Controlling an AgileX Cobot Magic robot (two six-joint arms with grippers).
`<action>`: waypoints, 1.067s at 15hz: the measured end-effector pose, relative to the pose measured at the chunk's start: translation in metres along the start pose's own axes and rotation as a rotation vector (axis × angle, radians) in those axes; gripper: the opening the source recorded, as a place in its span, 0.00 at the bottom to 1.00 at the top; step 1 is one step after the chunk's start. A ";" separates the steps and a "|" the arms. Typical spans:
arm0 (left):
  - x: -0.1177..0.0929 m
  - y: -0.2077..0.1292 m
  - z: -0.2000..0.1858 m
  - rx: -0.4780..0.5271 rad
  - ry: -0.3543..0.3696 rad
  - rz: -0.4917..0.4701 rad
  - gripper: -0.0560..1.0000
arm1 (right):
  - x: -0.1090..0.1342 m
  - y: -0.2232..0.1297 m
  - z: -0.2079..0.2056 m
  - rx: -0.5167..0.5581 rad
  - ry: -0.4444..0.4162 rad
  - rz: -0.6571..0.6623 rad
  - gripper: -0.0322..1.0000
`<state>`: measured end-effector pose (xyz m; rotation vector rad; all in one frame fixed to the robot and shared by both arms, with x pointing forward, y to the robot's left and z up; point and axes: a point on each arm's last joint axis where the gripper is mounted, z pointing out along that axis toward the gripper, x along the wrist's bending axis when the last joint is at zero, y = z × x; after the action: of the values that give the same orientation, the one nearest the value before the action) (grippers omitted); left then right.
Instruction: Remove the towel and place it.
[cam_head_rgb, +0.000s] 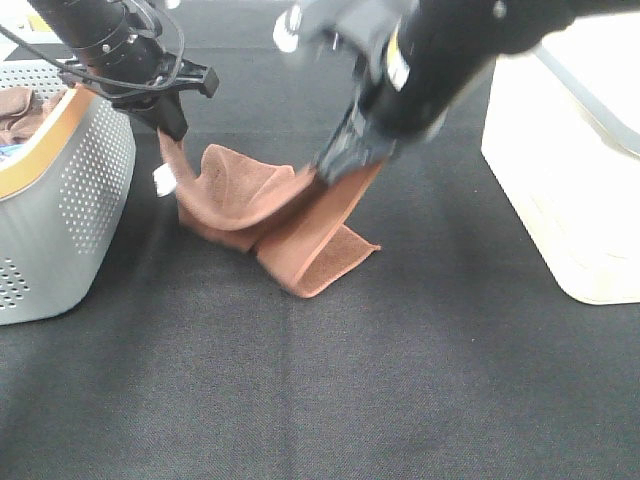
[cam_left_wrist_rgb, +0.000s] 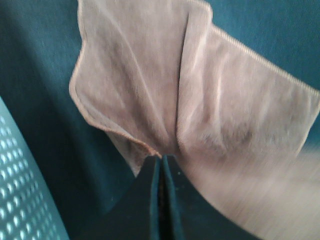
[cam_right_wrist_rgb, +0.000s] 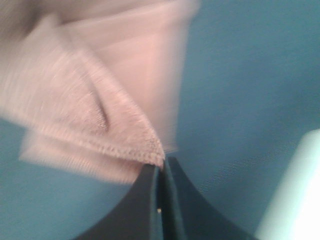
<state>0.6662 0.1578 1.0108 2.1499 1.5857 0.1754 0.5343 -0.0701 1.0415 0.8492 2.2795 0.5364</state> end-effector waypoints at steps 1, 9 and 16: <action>0.000 0.002 0.000 -0.027 0.003 -0.008 0.05 | -0.011 0.007 -0.003 -0.025 -0.069 -0.019 0.03; 0.003 0.045 -0.027 -0.520 0.043 -0.035 0.05 | -0.137 0.033 -0.009 -0.367 -0.286 0.095 0.03; 0.006 0.079 -0.060 -1.041 0.144 0.084 0.05 | -0.161 0.043 0.074 -0.399 -0.267 0.155 0.03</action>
<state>0.7145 0.1621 1.0974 1.3750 1.0697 0.9598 0.6980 -0.1401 1.0814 0.8398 1.7936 0.8577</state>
